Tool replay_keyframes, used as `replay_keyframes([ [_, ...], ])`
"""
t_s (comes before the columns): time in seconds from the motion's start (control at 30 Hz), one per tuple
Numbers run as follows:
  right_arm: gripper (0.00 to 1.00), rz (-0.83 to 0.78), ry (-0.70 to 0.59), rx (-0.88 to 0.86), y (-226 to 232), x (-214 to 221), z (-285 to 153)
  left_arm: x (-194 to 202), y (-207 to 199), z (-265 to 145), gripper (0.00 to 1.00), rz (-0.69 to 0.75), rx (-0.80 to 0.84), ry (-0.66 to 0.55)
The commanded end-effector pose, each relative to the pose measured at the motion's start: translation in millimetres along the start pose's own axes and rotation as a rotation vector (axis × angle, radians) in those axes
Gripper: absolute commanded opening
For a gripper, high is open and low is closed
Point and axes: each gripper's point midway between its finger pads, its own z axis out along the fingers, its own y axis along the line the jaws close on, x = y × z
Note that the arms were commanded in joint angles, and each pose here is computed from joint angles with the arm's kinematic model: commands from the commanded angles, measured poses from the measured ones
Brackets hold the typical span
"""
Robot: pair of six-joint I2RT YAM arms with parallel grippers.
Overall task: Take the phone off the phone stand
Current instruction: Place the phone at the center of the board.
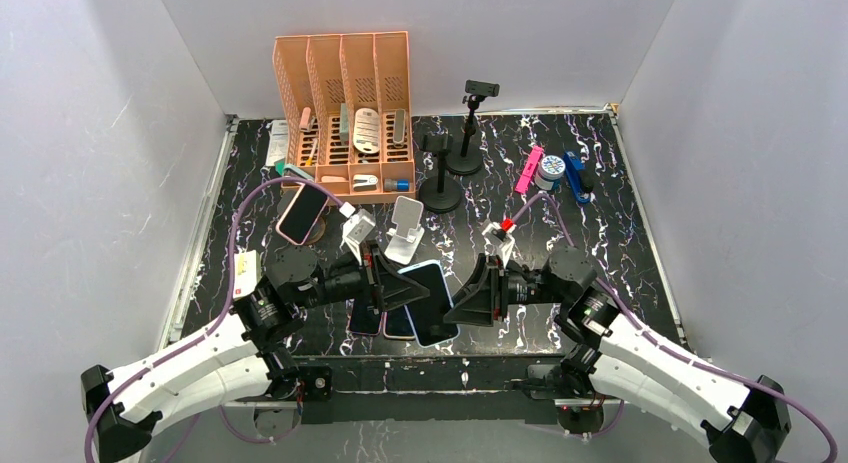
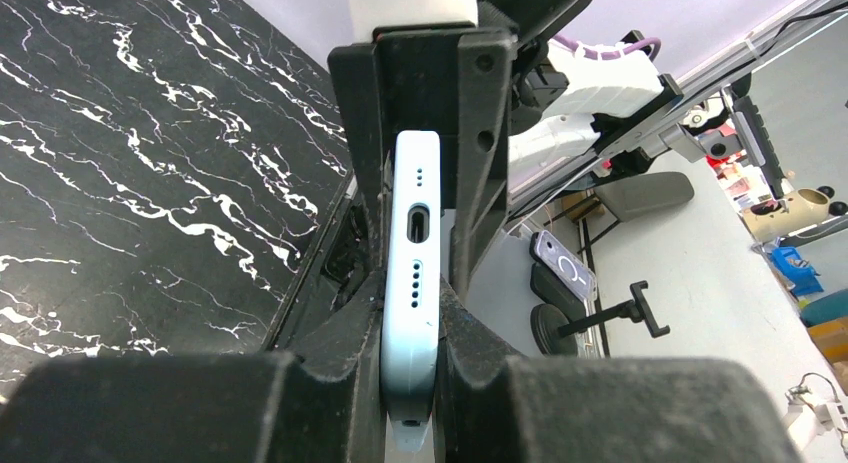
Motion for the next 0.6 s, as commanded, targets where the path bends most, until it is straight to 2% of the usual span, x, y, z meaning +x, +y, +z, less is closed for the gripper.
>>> replay_keyframes([
  [0.0, 0.42, -0.039, -0.057, -0.027, 7.3, -7.6, 1.1, -25.4, -23.5, -1.0, 0.0, 0.028, 0.082, -0.09],
  [0.17, 0.38, -0.03, -0.062, -0.03, 6.7, -7.0, 3.7, -22.9, -21.0, -0.6, 0.0, 0.02, 0.08, -0.09],
  [0.4, 0.43, -0.026, -0.073, -0.045, 6.5, -6.9, 10.3, -19.6, -19.6, 1.9, 0.0, 0.003, 0.088, -0.083],
  [0.5, 0.36, -0.027, -0.071, -0.052, 7.4, -5.8, 13.6, -19.4, -19.8, 1.3, 0.0, 0.004, 0.088, -0.084],
  [0.57, 0.24, -0.03, -0.066, -0.053, 7.6, -4.3, 15.4, -18.2, -18.8, 0.6, 0.0, 0.005, 0.085, -0.082],
])
